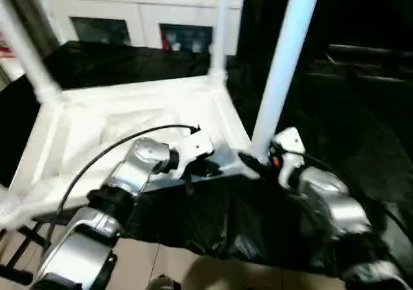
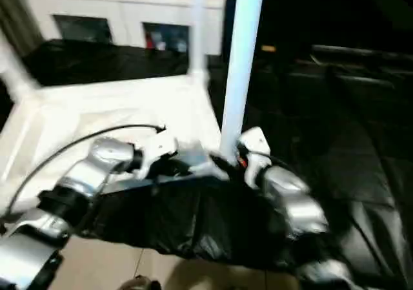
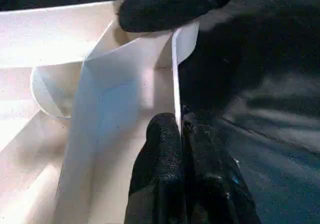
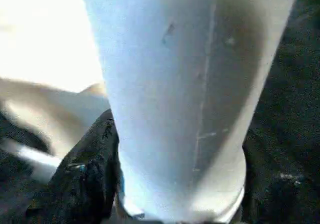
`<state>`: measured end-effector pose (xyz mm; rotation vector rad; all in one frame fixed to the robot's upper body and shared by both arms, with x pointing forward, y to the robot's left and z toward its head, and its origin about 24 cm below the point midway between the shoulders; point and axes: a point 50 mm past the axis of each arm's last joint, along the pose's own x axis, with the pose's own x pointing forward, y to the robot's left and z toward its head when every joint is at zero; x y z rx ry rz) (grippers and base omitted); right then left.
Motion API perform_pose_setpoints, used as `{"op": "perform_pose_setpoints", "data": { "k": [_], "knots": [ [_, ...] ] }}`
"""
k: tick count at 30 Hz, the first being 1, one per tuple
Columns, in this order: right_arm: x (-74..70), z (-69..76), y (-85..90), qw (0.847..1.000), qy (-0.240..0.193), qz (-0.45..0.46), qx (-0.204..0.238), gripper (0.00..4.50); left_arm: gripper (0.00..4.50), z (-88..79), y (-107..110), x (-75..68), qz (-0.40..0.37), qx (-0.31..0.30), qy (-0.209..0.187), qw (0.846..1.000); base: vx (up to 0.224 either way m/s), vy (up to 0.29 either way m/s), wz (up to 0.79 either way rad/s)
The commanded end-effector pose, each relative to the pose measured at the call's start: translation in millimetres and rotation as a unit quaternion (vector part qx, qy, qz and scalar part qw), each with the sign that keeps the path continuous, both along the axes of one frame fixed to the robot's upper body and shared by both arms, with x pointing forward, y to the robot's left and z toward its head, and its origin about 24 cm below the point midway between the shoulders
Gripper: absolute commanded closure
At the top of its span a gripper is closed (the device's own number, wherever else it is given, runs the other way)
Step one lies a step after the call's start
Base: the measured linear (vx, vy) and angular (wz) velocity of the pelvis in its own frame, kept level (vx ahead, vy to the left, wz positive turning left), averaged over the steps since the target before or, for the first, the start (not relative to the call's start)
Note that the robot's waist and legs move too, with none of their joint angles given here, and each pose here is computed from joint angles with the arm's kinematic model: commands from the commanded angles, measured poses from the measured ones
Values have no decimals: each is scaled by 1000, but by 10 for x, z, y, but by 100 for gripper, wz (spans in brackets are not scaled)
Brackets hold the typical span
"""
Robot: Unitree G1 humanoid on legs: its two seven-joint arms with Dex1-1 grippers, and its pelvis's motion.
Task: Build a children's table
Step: Rotate leg to tighten
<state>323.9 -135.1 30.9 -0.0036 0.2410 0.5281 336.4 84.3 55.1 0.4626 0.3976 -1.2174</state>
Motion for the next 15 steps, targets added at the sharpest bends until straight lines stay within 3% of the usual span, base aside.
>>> {"op": "perform_pose_setpoints", "data": {
  "k": [1,4,5,8,14,15],
  "knots": [
    [-13,-146,146,999,33,-16,-12,177,450,181,-240,45,-16,-23,-40,999,0,0,0],
    [39,-112,266,999,20,-32,11,177,450,166,-312,39,-11,-23,-45,999,0,0,0],
    [47,-100,286,999,16,-30,14,122,450,165,-322,34,-13,-24,-45,999,0,0,0],
    [38,-81,315,1000,11,-7,22,99,450,142,-313,14,-23,-23,-42,999,0,0,0],
    [25,-2,248,999,-9,38,10,72,450,172,-289,-40,-55,-49,-25,997,0,0,0],
    [-37,46,185,994,-23,103,0,72,450,176,-224,-88,-86,-51,-16,995,0,0,0]
  ]
}}
